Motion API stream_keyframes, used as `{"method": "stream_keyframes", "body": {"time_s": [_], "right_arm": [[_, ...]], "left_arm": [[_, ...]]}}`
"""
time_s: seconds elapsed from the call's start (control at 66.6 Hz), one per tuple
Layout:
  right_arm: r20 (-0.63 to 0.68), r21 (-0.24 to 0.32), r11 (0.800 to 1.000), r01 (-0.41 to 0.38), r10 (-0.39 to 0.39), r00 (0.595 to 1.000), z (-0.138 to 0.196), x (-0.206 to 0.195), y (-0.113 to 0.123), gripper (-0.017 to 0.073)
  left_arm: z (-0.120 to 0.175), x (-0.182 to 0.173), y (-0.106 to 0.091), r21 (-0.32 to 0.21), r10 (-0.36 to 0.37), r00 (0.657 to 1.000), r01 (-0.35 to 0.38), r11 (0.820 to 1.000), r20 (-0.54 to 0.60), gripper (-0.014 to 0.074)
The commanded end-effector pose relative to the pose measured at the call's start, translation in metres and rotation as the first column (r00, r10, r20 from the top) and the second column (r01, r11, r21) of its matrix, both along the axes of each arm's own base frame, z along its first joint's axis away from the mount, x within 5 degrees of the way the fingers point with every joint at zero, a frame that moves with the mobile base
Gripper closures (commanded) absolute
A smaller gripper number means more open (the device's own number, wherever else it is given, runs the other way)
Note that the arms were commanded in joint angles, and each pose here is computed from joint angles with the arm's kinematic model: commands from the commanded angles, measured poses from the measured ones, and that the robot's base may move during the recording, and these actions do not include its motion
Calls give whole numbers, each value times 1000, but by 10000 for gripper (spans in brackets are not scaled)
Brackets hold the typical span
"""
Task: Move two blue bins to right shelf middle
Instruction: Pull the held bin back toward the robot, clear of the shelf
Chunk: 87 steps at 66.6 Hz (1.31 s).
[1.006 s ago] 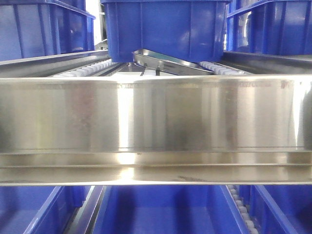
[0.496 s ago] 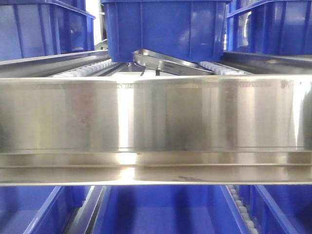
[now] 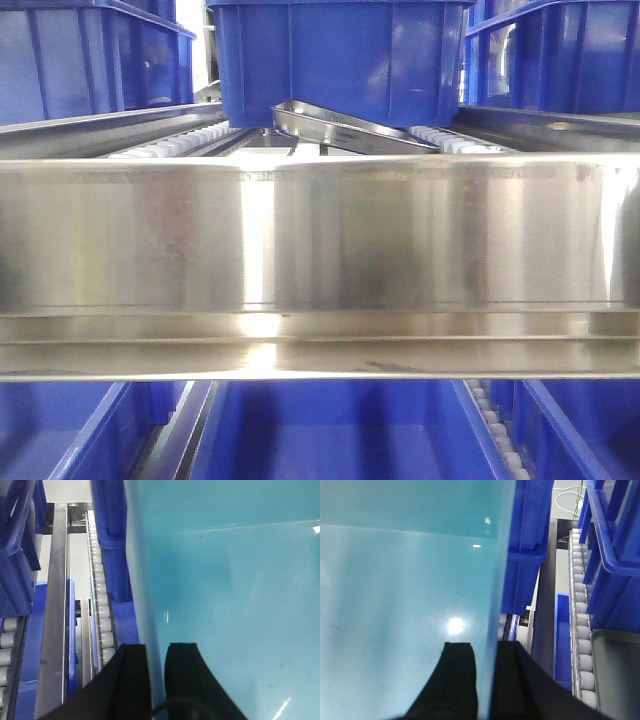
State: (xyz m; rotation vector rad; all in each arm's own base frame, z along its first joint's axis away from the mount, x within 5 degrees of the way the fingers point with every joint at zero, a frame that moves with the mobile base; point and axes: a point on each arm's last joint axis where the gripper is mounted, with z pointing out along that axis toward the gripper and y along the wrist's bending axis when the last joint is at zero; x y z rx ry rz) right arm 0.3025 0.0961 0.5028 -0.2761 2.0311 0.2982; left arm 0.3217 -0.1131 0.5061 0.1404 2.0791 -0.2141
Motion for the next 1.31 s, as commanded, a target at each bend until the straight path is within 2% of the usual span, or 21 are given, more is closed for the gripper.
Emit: {"method": "stream_keyframes", "body": {"time_s": [0.0,1.292], "right_arm": [[65,9,1000,-7,7,998,9,-3,0,712],[68,10,1000,-7,6,998,10,-3,0,712]], "left_arm": [[14,-7,0,-23,-19,997,21,1000,79,705],[15,-7,0,-23,-19,997,21,999,81,705]]}}
